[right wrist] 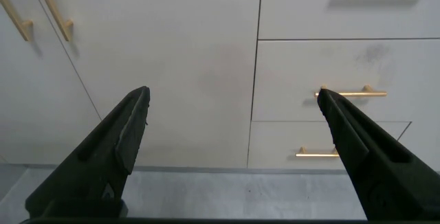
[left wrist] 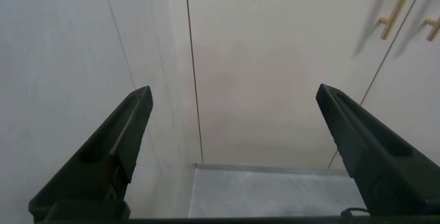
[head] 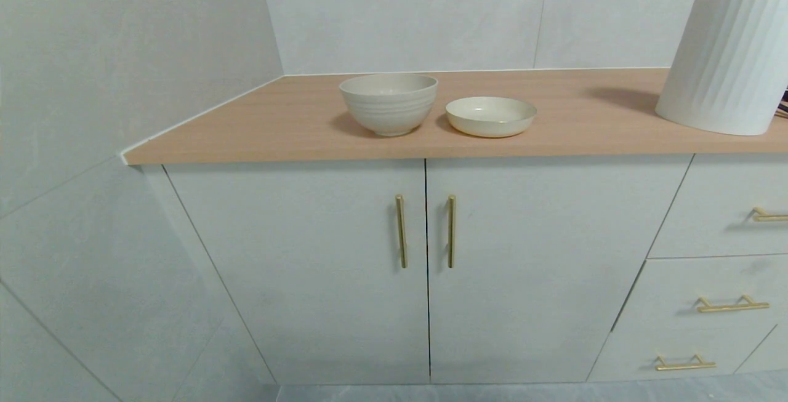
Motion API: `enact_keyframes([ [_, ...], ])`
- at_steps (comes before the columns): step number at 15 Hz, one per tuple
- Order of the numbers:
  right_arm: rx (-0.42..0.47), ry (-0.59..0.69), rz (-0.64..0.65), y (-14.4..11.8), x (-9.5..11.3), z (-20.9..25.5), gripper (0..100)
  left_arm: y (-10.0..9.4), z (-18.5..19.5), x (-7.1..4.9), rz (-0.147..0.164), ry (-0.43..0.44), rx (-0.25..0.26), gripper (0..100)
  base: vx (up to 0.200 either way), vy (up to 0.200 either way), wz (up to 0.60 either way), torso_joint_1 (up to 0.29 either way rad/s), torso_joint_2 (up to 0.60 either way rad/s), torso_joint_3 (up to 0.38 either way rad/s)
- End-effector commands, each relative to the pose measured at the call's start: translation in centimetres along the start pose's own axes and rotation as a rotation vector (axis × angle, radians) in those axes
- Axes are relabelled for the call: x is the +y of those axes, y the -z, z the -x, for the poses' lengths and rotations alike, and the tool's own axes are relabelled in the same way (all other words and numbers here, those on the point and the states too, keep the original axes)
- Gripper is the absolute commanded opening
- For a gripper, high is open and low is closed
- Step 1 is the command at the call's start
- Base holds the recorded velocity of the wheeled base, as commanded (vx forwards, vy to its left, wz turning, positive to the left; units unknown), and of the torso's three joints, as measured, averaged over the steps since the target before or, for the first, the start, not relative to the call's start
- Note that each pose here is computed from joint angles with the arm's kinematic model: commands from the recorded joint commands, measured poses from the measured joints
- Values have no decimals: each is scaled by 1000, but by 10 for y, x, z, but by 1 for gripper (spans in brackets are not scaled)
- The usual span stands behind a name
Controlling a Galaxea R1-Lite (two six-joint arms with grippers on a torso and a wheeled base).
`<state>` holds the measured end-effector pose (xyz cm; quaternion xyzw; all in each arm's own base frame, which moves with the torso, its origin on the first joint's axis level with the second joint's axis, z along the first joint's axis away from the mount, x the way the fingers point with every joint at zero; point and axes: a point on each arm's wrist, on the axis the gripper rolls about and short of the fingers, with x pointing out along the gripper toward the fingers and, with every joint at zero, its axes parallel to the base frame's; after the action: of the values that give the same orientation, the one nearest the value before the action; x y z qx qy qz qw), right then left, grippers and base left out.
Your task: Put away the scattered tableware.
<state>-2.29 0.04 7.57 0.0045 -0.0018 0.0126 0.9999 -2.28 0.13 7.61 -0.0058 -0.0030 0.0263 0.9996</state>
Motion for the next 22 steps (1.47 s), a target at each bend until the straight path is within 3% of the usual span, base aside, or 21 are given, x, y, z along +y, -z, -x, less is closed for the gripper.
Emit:
enact_keyframes([
  [1,1,-1,0,0,0,0,100,0,0,0,1,-1,1,100,0,0,0,0,0,0],
  [11,-13,-7,2,-3,0,1,100,0,0,0,1,-1,1,100,0,0,0,0,0,0],
  [12,-123,-49,-15,-32,2,10,100,0,0,0,2,-1,1,100,0,0,0,0,0,0],
  [13,-118,-109,-39,-40,3,12,100,0,0,0,1,-1,1,100,0,0,0,0,0,0],
  [17,151,-249,-71,-36,6,-7,100,0,0,0,1,-1,1,100,0,0,0,0,0,0],
  [22,350,-399,-102,-50,8,-34,100,0,0,0,1,-1,1,100,-40,0,0,0,2,0],
])
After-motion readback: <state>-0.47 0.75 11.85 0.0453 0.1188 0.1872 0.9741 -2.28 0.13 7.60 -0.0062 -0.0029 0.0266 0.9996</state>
